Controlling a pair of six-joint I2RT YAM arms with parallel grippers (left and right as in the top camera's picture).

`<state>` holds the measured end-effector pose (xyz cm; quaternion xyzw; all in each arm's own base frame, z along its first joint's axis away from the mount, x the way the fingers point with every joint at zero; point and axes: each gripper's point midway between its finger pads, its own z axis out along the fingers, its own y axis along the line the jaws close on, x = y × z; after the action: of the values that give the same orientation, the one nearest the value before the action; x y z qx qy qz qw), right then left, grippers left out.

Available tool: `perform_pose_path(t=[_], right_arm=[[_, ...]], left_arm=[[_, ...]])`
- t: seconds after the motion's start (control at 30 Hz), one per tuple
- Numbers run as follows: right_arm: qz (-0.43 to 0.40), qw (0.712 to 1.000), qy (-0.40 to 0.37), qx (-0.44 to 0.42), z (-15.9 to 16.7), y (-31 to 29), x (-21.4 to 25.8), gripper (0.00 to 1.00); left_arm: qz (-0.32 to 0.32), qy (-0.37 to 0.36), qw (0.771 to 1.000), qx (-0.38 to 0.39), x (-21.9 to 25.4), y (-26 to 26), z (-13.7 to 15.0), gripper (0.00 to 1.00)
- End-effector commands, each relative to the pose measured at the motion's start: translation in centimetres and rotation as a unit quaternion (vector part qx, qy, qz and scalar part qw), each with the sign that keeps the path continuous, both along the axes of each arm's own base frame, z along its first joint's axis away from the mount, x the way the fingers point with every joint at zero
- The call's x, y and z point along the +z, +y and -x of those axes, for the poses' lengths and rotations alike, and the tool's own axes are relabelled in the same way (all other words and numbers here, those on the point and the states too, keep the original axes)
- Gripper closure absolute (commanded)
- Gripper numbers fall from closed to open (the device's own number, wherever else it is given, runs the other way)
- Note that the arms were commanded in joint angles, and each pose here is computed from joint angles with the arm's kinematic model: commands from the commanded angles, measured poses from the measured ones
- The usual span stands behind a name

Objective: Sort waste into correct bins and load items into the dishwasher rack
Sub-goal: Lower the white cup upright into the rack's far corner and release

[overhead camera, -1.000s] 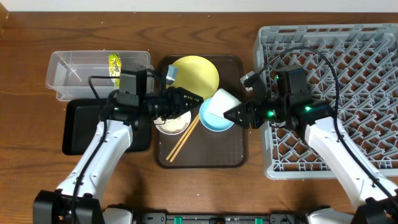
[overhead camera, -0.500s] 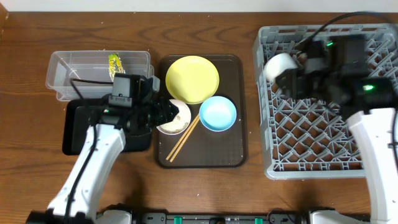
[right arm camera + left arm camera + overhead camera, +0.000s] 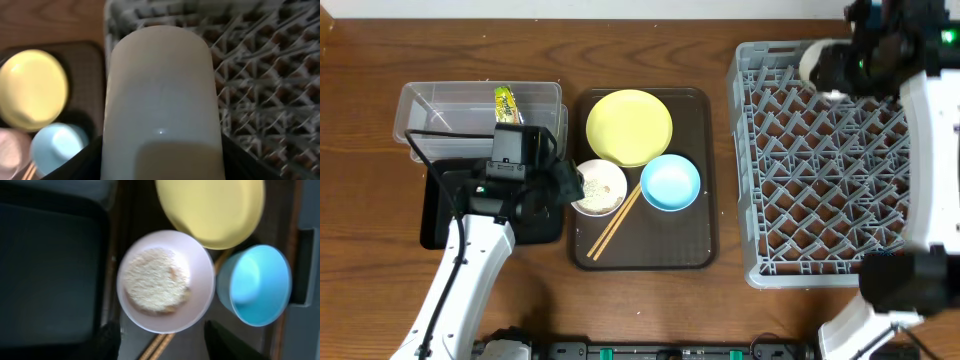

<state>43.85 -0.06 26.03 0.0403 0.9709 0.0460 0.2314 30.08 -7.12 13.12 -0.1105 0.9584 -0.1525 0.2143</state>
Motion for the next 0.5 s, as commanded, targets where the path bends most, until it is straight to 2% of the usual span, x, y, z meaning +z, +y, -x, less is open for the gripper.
perform_pose_path(t=[0.0, 0.2, 0.47], right_arm=[[0.031, 0.999, 0.001, -0.029, -2.6, -2.3, -0.6, 0.81], [0.020, 0.997, 0.018, -0.073, -6.5, -4.7, -4.4, 0.76], [0.010, 0.994, 0.067, -0.082, -7.6, -5.7, -9.8, 0.78]], left_arm=[[-0.033, -0.020, 0.999, 0.019, 0.9, 1.4, -0.7, 0.39], [-0.034, -0.016, 0.999, 0.019, 0.8, 1.4, -0.5, 0.39], [-0.034, -0.016, 0.999, 0.019, 0.8, 1.4, -0.5, 0.39]])
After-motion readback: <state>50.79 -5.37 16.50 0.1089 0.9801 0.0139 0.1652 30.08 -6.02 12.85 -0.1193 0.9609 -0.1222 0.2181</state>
